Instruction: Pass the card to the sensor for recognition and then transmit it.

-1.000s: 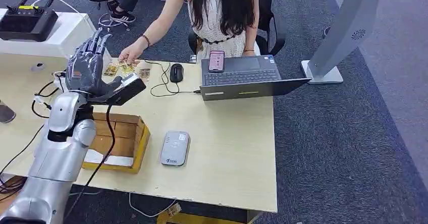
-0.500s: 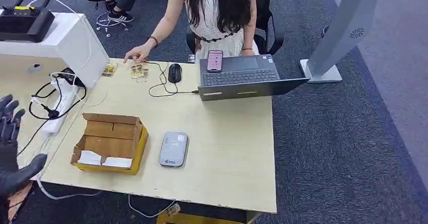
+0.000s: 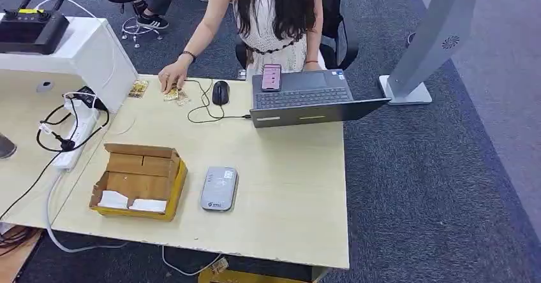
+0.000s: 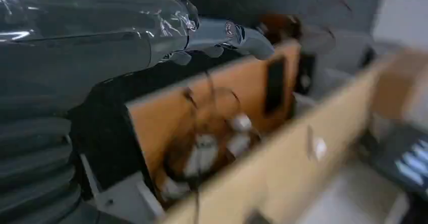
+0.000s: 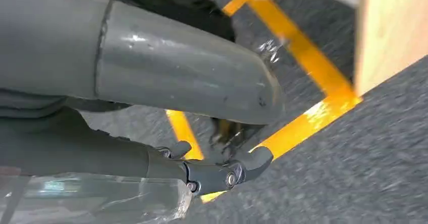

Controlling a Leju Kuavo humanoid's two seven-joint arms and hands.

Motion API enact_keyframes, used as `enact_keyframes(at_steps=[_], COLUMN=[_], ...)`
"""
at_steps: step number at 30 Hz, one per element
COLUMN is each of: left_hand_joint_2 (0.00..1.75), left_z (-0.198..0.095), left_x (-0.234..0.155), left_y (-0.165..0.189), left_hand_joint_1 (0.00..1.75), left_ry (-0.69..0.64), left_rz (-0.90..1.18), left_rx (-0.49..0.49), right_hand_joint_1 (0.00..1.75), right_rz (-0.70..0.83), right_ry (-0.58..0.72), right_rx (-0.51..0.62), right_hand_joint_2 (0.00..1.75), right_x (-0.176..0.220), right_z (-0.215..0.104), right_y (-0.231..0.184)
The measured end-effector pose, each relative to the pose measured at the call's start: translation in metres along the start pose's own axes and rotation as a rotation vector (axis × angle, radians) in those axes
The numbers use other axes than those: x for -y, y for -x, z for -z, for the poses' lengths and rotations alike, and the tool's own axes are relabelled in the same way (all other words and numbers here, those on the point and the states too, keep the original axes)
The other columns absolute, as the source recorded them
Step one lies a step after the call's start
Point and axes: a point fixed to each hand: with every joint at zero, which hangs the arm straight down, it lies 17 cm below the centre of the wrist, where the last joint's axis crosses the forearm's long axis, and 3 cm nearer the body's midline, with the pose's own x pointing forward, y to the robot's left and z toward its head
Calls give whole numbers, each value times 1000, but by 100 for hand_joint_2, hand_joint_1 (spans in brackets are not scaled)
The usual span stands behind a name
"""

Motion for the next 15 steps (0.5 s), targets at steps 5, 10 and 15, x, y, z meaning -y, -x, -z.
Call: enact_keyframes(at_steps=[5, 10, 15], left_hand_joint_2=[175, 175, 175], left_z=[-64, -148, -174], left_x=[-93, -122, -112], left_y=[121, 204, 232], left_hand_joint_1=[0, 0, 0], left_ry=[-393, -557, -454], left_rz=[82, 225, 426], left_rx=[-269, -512, -627], right_hand_joint_1=[0, 0, 0], right_rz=[-79, -126, -160], right_ry=[9, -5, -28], right_rx=[-9, -8, -18], right_hand_joint_2=[0, 175, 175], right_x=[1, -2, -2], right_z=[0, 0, -3], right_y=[3, 5, 14])
